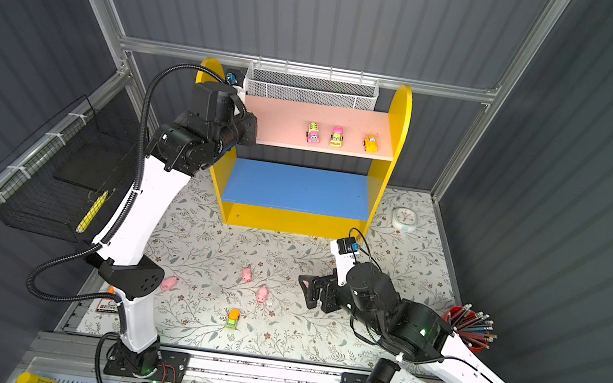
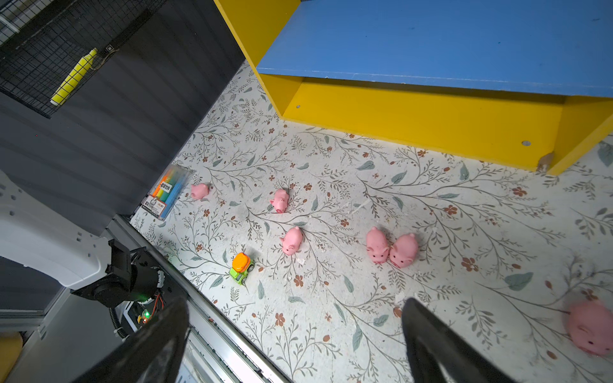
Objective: Place and organize the plastic toys onto the shelf
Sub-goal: 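Lift the orange-green car with the left gripper up to the pink shelf, then lower the car onto the pink shelf and open the left gripper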
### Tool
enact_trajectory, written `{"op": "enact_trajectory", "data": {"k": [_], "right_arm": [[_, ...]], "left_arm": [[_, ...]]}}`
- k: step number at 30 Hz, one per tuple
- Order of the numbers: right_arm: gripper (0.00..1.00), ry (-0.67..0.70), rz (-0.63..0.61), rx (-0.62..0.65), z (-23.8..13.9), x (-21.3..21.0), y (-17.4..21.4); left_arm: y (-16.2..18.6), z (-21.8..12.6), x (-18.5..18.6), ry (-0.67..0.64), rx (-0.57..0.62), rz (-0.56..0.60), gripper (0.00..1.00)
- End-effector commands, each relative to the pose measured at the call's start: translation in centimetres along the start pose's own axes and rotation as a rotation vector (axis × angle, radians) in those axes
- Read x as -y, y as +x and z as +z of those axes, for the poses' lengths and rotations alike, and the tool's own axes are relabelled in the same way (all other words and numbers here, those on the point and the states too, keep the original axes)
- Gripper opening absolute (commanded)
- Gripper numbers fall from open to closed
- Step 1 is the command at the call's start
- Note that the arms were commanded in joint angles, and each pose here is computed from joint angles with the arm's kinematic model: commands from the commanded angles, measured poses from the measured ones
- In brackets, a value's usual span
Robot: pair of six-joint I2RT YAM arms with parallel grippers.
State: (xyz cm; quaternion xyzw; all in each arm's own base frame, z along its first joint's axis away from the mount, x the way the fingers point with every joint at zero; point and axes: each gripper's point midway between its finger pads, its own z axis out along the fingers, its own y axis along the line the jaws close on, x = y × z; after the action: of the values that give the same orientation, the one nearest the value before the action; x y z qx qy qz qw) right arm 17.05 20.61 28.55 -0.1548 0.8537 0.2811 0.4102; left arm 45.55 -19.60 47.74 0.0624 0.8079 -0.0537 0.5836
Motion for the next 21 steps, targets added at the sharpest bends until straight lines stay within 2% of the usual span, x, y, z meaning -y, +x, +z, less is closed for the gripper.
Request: {"op": "enact_trajectory", "data": {"k": [1,9,21], "right_arm": [[0.99,0.002,0.001,0.004,-0.4,-0.1,-0.3],[0.99,0.010,0.017,-0.013,0.6,0.1,0.3],[0.99,0.024,0.025,-0.027,1.6,0.4,1.2]], "left_arm": [[-0.6,-0.2,-0.3,0.063,0.003,-0.043,0.27],[-1.0,0.8,-1.7,0.101,0.001,-0.113,0.27],[0.9,2.7,-1.7,0.096,-0.058,-0.113,0.27]]}}
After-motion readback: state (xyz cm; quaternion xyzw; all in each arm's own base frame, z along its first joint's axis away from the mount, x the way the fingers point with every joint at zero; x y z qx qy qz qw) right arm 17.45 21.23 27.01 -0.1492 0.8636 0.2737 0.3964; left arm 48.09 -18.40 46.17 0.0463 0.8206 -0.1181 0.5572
